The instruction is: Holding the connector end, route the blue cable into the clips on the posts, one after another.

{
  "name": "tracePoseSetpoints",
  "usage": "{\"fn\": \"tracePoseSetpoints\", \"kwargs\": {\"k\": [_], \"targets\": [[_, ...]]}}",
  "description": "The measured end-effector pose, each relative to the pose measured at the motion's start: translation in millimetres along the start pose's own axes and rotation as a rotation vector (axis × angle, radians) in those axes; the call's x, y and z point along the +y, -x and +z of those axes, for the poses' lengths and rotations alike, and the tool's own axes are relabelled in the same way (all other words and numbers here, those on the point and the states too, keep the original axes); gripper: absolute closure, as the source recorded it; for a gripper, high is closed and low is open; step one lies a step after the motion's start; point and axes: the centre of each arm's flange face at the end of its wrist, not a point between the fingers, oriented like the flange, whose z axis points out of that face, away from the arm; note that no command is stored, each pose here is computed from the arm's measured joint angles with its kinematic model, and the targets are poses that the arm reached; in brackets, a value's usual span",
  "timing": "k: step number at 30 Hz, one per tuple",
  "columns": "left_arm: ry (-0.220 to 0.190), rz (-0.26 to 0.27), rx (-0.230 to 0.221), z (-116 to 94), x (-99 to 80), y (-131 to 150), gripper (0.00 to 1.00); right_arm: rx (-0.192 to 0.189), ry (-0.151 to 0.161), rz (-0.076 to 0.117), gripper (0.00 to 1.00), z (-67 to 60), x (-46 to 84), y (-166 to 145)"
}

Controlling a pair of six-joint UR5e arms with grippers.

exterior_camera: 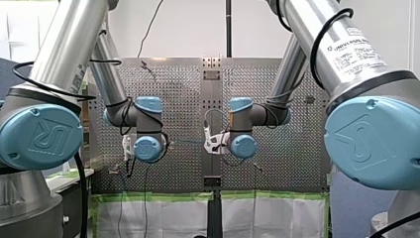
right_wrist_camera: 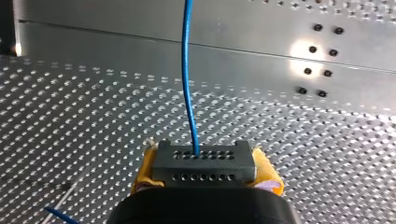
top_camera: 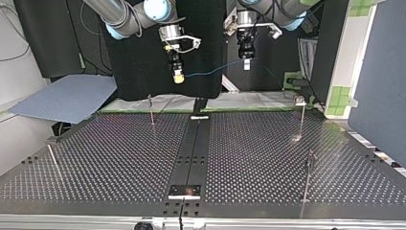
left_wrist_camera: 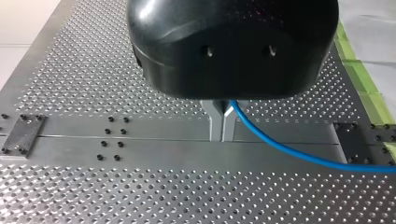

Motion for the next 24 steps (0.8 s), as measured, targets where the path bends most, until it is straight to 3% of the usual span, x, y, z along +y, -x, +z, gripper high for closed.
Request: {"fn": "tracePoseSetpoints", "kwargs": {"k": [13,20,24], "targets": [[0.0,0.013,0.018,-9,5.6,36,1.0,-0.125,-0.017,-0.03,1.0,-12.7,2.0,12],[0.004,0.056,0.043,-10,9.8,45,1.0,-0.116,-0.016,-0.035,1.0,-8.5,0.1,-1],[0.008,0.074,0.045,-13,13.5,57,1.0,-0.073,-0.028,-0.007,1.0,1.0,-4.4,-31]]}}
